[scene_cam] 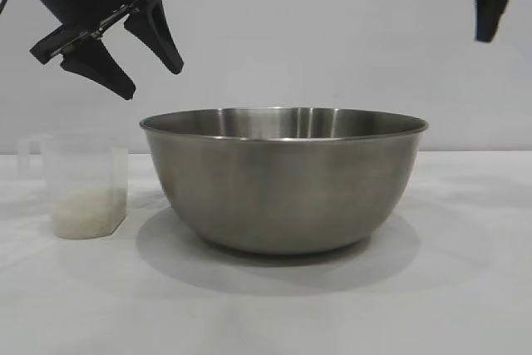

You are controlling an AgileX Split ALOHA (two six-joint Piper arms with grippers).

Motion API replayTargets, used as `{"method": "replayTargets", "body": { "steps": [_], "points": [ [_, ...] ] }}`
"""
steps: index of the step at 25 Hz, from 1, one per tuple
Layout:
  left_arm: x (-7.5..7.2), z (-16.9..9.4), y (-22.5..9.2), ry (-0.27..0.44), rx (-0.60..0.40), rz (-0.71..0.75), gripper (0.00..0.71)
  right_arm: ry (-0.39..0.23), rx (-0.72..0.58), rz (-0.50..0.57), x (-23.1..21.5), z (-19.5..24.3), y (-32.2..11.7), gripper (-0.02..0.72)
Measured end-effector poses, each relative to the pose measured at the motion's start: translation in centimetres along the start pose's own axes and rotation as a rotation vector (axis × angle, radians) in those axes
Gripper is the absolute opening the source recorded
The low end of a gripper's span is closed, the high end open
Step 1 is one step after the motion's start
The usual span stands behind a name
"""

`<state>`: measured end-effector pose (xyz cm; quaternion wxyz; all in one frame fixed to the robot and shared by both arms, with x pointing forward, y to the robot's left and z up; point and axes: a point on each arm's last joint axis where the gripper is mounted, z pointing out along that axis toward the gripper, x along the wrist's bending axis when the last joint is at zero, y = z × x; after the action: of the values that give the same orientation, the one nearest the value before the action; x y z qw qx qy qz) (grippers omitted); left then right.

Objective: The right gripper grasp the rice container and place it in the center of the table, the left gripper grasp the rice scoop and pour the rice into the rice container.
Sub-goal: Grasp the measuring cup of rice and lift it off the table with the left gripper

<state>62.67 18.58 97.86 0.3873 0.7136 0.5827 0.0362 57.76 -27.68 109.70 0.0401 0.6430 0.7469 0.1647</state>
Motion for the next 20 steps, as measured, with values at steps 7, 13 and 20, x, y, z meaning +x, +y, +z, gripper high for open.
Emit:
{"method": "replayTargets", "body": {
  "steps": [7, 13, 20],
  "points": [
    [0.0, 0.0, 0.0, 0.000, 0.000, 0.000, 0.437, -0.006, -0.077, -0.016, 1.9, -5.3, -8.1, 0.503],
    [0.0, 0.0, 0.0, -0.001, 0.001, 0.000, 0.437, -0.019, -0.194, -0.040, 3.5, -8.3, -16.9, 0.503],
    [0.0, 0.0, 0.0, -0.001, 0.001, 0.000, 0.437, -0.095, -0.367, -0.080, 4.0, -8.2, -25.9, 0.503]
  ]
}}
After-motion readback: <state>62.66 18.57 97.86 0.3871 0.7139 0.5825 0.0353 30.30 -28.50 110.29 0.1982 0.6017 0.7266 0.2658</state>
